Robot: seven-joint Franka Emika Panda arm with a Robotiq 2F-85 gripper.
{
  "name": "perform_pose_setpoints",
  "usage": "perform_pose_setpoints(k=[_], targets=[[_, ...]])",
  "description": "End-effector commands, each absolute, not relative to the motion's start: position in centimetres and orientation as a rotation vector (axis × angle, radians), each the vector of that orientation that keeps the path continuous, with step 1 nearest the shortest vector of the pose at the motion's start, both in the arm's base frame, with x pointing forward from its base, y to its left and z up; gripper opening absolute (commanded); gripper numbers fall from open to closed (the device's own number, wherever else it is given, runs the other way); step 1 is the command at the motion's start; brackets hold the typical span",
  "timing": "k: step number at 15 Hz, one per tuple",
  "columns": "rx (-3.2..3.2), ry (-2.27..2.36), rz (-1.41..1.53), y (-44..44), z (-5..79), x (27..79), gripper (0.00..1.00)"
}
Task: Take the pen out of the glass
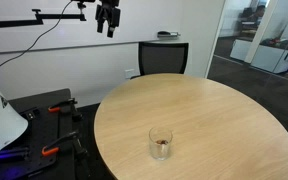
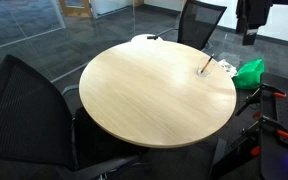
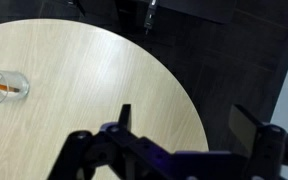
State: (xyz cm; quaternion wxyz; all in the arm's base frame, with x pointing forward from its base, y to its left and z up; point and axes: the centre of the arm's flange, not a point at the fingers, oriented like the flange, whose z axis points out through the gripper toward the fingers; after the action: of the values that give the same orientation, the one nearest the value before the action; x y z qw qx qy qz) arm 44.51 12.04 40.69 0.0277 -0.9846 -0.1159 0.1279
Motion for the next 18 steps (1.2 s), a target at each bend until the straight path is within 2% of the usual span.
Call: perform_pose_setpoints(k=[1,8,18], targets=[[-3.04,-0.358,0.395,12.0,40.7,44.5,1.0],[-3.052,-0.345,0.374,11.9,40.8,44.9,1.0],[-3.171,0.006,0.027,6.9,41.5,49.9,1.0]])
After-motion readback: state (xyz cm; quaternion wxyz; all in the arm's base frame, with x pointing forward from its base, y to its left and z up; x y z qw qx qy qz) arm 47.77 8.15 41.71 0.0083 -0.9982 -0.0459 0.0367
